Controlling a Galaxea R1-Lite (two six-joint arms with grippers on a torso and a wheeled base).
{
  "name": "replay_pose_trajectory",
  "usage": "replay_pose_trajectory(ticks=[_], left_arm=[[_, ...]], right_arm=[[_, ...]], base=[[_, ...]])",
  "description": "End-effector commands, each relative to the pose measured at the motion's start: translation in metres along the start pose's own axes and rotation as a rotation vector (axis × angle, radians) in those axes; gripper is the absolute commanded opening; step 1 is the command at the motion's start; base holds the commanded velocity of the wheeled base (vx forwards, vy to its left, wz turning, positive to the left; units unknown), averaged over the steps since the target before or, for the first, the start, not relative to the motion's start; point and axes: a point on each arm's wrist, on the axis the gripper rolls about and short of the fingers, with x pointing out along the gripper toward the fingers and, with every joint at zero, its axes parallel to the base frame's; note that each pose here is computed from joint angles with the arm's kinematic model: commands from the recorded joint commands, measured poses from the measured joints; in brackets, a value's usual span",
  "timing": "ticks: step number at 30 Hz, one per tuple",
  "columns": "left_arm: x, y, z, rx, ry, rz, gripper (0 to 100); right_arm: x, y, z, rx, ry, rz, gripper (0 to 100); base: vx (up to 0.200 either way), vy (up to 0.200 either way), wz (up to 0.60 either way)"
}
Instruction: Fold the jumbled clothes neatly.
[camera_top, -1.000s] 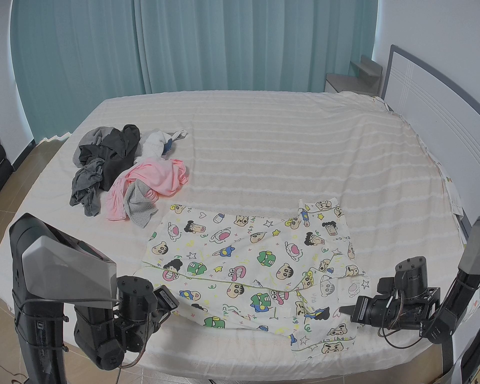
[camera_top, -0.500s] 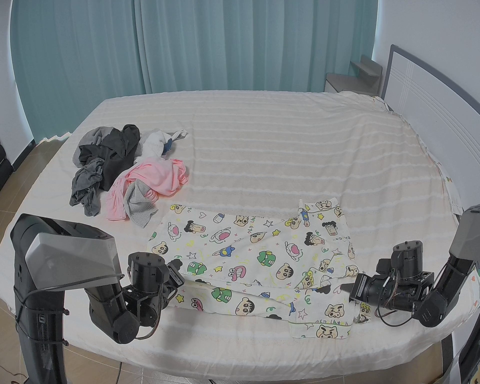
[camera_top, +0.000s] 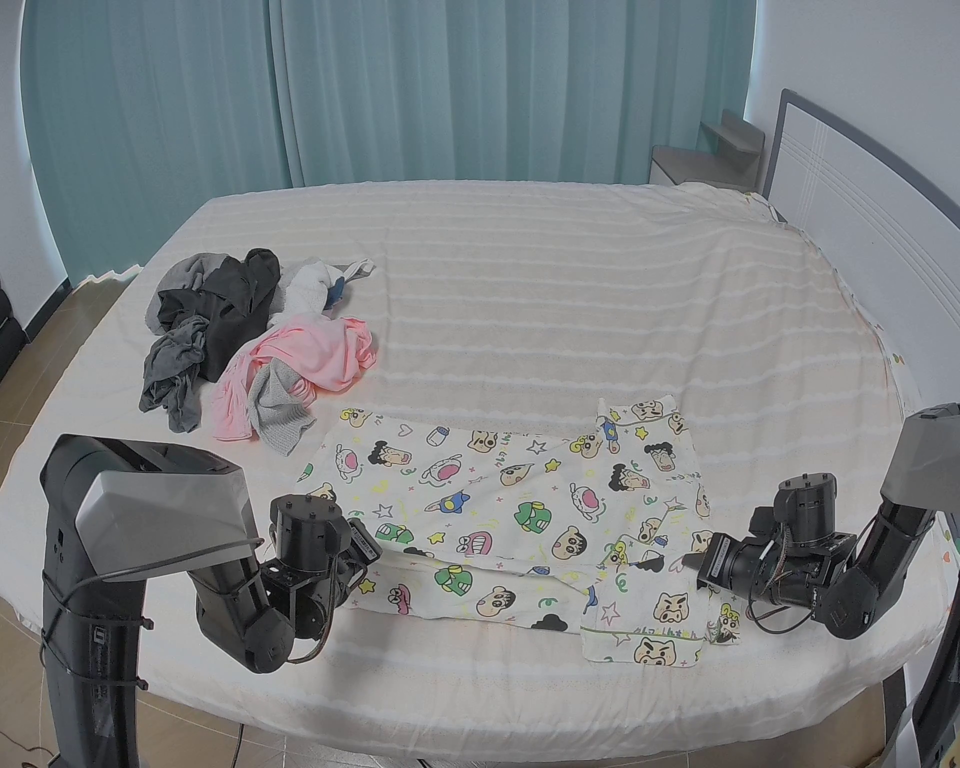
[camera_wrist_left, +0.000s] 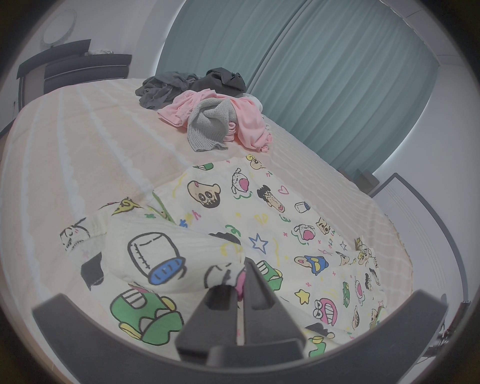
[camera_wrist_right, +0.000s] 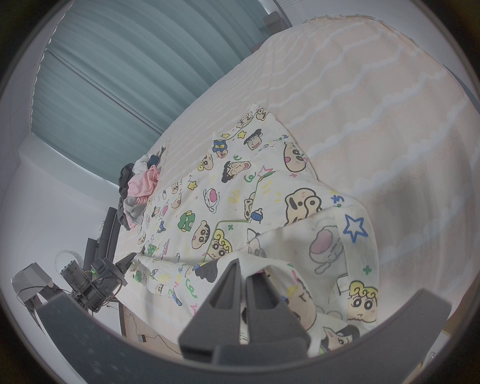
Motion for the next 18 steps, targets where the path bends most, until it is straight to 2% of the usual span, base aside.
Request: replay_pose_trajectory(ticks=[1, 18], left_arm=[[0.004, 0.001, -0.001, -0.003, 0.008, -0.006, 0], [0.019, -0.003, 0.008, -0.022, -0.014, -0.020, 0]], right_arm=[[0.007, -0.003, 0.000, -0.006, 0.004, -0.010, 0], [0.027, -0.004, 0.011, -0.017, -0.032, -0.002, 0]], base=[[0.000, 0.000, 0.00], [0.000, 0.000, 0.00]])
